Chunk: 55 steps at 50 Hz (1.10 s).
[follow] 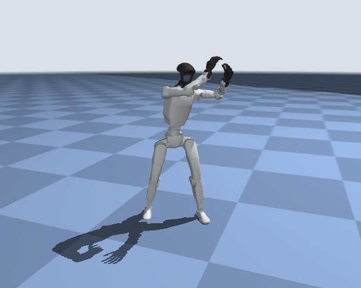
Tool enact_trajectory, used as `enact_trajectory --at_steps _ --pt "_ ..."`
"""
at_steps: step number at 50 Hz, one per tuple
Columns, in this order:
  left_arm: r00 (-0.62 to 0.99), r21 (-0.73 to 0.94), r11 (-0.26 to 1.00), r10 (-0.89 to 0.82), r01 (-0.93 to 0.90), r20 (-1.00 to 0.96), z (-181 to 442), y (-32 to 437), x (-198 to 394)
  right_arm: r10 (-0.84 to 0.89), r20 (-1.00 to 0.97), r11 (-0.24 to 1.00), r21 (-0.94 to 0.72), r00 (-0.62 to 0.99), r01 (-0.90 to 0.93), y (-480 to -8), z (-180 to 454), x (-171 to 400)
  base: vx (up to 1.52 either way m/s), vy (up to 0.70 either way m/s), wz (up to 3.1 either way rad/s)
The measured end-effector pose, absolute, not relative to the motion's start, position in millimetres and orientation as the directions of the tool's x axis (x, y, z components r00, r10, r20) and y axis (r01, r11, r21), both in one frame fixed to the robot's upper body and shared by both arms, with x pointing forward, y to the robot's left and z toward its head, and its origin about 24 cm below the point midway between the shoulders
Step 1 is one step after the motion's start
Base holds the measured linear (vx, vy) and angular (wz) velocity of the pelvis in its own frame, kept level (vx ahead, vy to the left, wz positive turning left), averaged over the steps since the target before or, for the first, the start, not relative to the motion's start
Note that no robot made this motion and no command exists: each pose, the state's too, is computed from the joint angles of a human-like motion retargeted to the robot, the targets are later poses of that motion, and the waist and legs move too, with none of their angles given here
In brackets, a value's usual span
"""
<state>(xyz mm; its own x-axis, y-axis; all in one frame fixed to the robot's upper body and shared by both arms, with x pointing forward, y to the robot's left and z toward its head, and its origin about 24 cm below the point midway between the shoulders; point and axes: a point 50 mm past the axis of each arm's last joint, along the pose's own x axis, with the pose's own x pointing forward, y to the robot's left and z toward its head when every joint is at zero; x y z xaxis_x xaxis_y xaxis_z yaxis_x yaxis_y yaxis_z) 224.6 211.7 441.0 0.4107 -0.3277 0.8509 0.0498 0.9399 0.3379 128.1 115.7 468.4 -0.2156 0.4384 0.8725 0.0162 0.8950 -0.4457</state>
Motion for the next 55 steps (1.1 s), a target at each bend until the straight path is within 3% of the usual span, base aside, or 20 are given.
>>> enact_trajectory --at_steps 4,9,15,21,27,32,39,45,47,50,55 --pt "0.105 0.438 0.884 -0.426 -0.166 0.899 476.5 171.7 181.2 0.362 0.817 0.929 -0.279 -0.449 0.242 80.4 499.7 96.9 0.35 0.46 1.42" --pt "-0.037 0.415 0.787 -0.482 -0.457 0.875 438.6 145.6 180.2 0.358 0.733 0.913 -0.144 -0.579 0.383 34.0 470.0 109.0 0.36 0.28 1.25" --pt "0.014 0.336 0.635 -0.455 -0.696 0.89 393.4 177.8 198.8 0.491 0.635 0.862 -0.255 -0.597 0.438 41.9 426.7 122.9 0.29 0.1 1.15" --pt "0.072 0.284 0.526 -0.388 -0.802 0.919 372.8 216.2 206.1 0.517 0.592 0.85 -0.271 -0.618 0.451 73.7 412.2 127.7 0.17 -0.03 0.84" --pt "0.119 0.231 0.551 -0.232 -0.802 0.965 346.0 253.6 197.1 0.574 0.561 0.818 -0.364 -0.596 0.446 82.5 391.3 131.6 0.02 -0.07 0.63" --pt "0.298 0.239 0.633 -0.013 -0.737 0.954 287.3 283.7 181.9 0.677 0.51 0.728 -0.573 -0.531 0.377 90.7 354.6 134.0 -0.1 -0.06 0.51" --pt "0.567 0.098 0.765 0.378 -0.636 0.732 190.9 299.3 187.2 0.841 0.453 0.493 -0.867 -0.296 0.07 101.6 286.7 163.3 -0.17 0.0 -0.16" --pt "0.755 -0.177 0.822 0.568 -0.541 0.327 104.2 259.5 248.7 0.935 0.323 0.349 -0.911 0.146 -0.22 96.0 199.0 234.0 -0.23 0.07 -1.06" --pt "0.823 -0.244 0.828 0.546 -0.504 0.154 79.2 235.3 270.6 0.902 0.254 0.37 -0.872 0.349 -0.321 84.1 164.9 262.6 -0.25 0.09 -1.56" --pt "0.916 -0.334 0.853 0.378 -0.401 -0.136 44.6 186.5 301.2 0.771 0.082 0.444 -0.781 0.632 -0.44 50.8 115.9 303.4 -0.25 0.09 -1.67" --pt "0.918 -0.467 0.872 -0.057 -0.145 -0.392 31.8 92.0 333.2 0.5 -0.15 0.529 -0.727 0.853 -0.437 -16.4 91.6 354.1 -0.22 0.07 -1.9"
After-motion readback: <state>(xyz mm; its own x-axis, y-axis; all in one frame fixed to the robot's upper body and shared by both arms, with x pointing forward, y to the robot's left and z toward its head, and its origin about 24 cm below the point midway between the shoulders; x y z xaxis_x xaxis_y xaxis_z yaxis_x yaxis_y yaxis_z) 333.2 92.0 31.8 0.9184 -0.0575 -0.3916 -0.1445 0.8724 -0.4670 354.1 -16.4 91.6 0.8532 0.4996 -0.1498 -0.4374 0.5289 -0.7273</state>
